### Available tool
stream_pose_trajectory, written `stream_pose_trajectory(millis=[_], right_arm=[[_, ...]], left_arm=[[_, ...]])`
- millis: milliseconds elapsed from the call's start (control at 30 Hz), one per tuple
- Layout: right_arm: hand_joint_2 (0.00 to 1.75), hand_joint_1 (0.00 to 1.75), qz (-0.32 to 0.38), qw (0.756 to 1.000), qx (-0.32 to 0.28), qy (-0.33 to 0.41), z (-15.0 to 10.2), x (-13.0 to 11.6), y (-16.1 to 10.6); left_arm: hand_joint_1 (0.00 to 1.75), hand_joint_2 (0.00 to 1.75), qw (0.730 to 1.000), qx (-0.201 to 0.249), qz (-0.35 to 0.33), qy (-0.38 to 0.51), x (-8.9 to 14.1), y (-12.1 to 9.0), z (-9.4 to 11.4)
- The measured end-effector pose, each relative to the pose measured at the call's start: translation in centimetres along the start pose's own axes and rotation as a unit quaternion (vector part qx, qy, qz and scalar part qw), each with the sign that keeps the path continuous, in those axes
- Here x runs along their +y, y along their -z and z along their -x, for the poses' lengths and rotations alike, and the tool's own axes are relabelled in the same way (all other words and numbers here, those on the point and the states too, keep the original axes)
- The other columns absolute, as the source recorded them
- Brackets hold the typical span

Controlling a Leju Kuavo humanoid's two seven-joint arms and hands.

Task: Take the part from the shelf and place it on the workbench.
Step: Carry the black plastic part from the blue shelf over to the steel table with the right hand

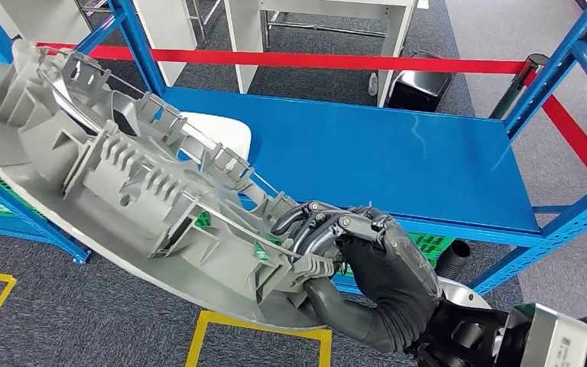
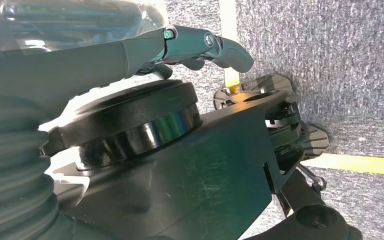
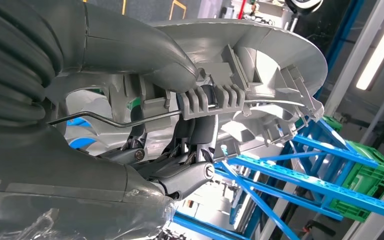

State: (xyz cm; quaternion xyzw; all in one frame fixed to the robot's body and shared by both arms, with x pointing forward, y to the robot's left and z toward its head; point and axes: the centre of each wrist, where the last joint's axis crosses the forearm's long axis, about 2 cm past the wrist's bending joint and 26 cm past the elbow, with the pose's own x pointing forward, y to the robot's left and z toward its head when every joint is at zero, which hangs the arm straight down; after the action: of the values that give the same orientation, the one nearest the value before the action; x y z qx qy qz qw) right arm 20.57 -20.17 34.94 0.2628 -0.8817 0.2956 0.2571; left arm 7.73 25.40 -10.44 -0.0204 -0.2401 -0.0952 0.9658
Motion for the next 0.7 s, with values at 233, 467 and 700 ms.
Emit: stream_pose_trajectory(millis=[233, 467, 700], right_arm=[[1.75, 1.75, 0.003, 1.0, -0.001, 0.007, 0.01, 0.05, 0.02], [1.75, 1.75, 0.006, 1.0, 0.002, 0.007, 0.0, -0.03, 0.0], [1.75, 1.75, 0.014, 1.0, 0.003, 0.0, -0.01, -0.11, 0.0]], left_arm=[[0.0, 1.75, 1.0, 0.001, 0.004, -0.009, 0.0, 0.0, 0.02], [0.0, 1.75, 1.0, -0.001, 0.006, -0.01, -0.01, -0.01, 0.04], [0.0, 1.75, 1.0, -0.001, 0.008, -0.014, 0.0, -0.02, 0.07]])
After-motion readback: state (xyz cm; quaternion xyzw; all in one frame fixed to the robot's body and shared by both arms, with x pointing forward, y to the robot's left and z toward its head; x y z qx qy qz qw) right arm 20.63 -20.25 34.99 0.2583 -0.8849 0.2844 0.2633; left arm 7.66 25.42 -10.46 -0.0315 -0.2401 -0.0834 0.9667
